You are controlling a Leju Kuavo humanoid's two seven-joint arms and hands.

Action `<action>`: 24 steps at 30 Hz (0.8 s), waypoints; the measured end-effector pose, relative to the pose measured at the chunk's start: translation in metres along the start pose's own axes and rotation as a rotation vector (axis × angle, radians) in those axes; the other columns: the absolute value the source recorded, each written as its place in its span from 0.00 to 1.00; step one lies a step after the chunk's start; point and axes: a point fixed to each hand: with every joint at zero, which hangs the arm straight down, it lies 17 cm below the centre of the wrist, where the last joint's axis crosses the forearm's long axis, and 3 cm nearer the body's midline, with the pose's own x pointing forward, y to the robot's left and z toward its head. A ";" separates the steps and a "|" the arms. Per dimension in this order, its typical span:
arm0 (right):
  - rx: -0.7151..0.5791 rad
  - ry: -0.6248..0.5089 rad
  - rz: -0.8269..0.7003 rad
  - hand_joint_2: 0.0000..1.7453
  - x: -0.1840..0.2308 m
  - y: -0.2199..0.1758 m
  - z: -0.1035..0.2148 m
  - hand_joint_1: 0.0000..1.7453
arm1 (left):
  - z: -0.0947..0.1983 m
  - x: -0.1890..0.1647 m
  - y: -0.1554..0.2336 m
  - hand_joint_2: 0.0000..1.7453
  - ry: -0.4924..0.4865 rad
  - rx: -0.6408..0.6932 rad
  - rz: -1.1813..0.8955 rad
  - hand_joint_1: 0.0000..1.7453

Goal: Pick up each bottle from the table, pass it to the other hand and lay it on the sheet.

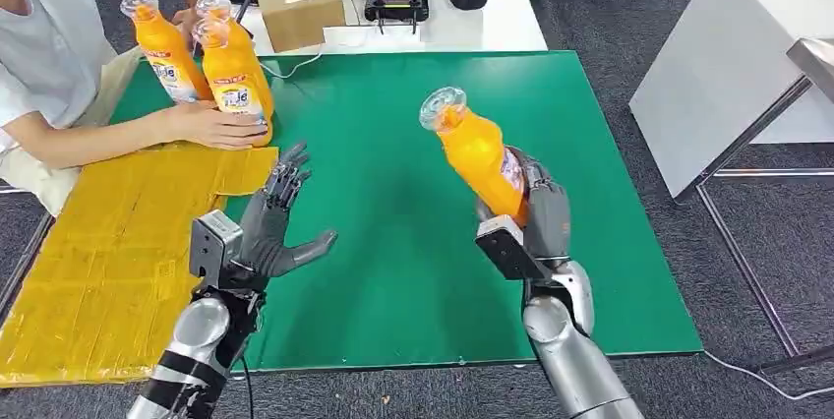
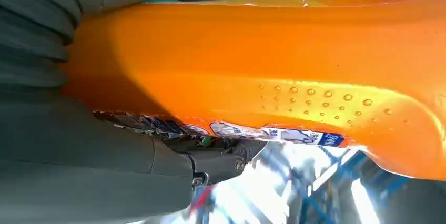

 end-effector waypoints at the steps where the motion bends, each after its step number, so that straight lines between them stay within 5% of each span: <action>1: 0.026 -0.003 -0.037 1.00 0.006 0.010 0.001 1.00 | -0.003 0.001 -0.001 1.00 -0.002 -0.007 0.008 0.00; 24: 0.374 -0.145 -0.270 1.00 0.116 0.157 0.038 1.00 | -0.018 0.012 -0.036 1.00 -0.014 -0.107 0.092 0.00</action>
